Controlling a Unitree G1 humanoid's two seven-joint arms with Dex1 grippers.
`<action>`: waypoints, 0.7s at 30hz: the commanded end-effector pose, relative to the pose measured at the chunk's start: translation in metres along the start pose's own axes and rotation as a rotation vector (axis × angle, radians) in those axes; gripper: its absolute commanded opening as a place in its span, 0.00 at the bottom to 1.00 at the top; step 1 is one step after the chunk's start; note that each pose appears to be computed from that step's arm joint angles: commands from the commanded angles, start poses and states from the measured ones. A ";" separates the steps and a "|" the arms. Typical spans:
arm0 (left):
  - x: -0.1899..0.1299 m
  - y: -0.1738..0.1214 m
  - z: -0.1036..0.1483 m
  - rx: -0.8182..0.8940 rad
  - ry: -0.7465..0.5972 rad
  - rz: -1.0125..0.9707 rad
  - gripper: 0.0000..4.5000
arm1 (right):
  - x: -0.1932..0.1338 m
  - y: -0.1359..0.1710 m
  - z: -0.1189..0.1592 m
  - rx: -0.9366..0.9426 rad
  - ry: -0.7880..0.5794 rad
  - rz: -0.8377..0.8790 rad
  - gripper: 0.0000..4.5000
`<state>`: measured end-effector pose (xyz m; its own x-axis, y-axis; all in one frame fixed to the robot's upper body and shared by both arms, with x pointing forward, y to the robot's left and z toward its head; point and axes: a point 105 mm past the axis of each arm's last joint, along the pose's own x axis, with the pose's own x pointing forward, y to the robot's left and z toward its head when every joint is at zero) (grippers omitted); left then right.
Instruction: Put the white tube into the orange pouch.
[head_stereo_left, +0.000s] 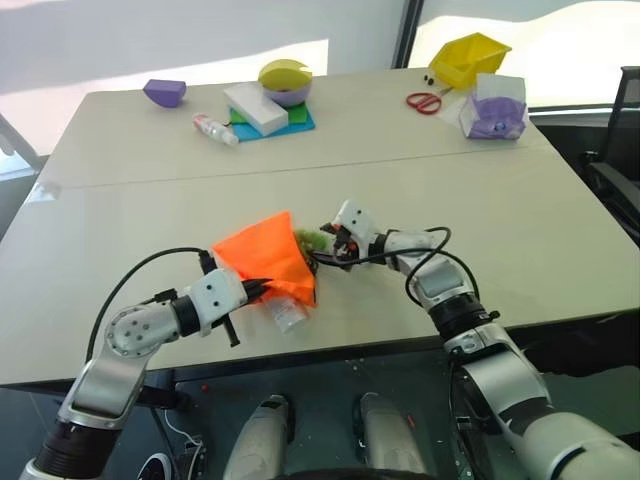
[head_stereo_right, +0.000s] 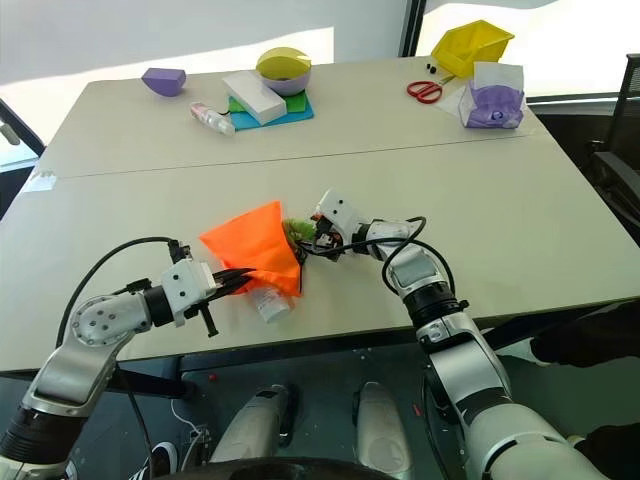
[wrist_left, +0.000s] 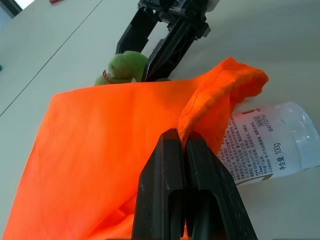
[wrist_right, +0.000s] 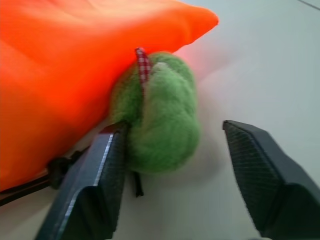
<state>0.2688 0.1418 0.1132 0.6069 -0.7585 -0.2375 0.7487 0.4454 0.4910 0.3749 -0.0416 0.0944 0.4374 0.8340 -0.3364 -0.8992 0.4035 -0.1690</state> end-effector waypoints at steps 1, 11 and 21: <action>0.000 0.003 0.014 0.036 -0.040 0.005 0.00 | 0.000 0.007 0.002 -0.022 0.004 0.040 0.25; 0.000 0.006 0.014 0.034 -0.042 0.021 0.00 | -0.054 -0.026 0.014 0.093 -0.117 -0.166 0.01; 0.004 0.010 0.017 0.013 -0.065 0.037 0.00 | -0.097 -0.013 -0.001 0.266 -0.205 -0.279 0.01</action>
<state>0.2740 0.1364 0.1225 0.6140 -0.7657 -0.1916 0.7342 0.4650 0.4947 0.3438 -0.1276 0.1017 0.6639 0.7207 -0.1998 -0.7266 0.6848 0.0561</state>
